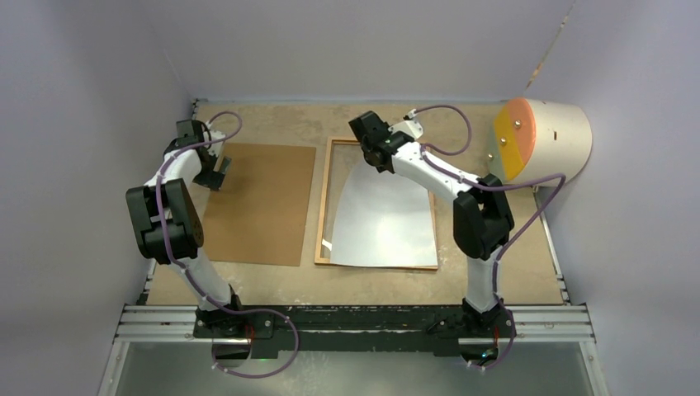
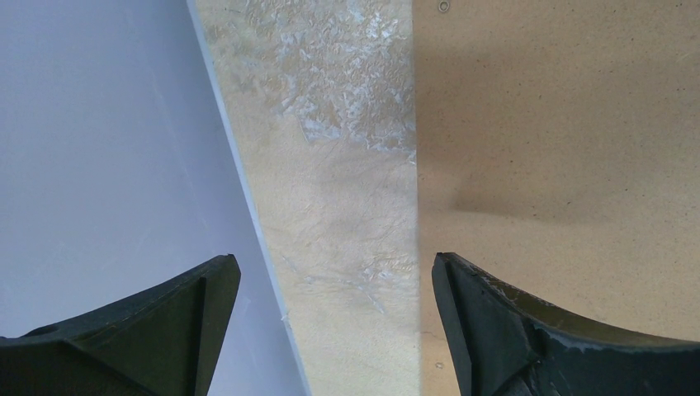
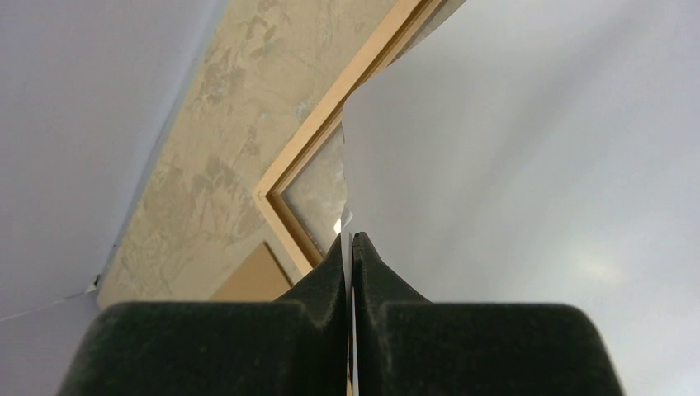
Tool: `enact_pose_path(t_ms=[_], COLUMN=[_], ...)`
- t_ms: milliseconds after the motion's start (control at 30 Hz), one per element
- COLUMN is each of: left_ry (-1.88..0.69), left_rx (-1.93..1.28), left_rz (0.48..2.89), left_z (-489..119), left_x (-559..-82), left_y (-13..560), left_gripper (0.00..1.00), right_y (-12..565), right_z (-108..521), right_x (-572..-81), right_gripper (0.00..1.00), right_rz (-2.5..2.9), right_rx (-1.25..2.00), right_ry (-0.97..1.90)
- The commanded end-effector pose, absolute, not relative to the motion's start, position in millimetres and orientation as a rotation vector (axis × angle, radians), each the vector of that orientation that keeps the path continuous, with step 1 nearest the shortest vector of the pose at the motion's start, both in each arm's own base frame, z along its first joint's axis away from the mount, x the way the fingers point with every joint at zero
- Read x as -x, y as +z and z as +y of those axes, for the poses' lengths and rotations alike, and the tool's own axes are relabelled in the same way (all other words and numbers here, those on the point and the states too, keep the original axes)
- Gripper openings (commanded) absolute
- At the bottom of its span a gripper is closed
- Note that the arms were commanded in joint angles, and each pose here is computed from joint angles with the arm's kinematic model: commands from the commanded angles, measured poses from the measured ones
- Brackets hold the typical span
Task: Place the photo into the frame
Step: Turn over the photo from the photo frame.
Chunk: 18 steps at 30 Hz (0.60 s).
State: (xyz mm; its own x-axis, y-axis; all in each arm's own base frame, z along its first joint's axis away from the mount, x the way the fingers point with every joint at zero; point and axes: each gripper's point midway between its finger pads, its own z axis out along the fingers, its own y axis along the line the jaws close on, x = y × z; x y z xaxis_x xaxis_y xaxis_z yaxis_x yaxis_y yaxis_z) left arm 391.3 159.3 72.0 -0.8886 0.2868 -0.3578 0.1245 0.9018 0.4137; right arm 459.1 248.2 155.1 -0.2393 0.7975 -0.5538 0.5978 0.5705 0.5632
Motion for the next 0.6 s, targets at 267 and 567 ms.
enact_pose_path(t_ms=[267,567], left_ry=[0.550,0.554], left_rx=[-0.312,-0.328], left_rz=[2.602,2.609], left_z=[158.4,158.7], left_x=[-396.5,-394.6], left_y=[82.3,78.7], left_gripper=[0.92,0.92], right_y=[166.7,160.8], right_z=[238.5,239.3], right_x=[-477.5,-490.8], right_gripper=[0.00,0.00], right_rz=[1.851,1.849], right_rx=[-1.086,-1.004], right_ry=[0.232,0.209])
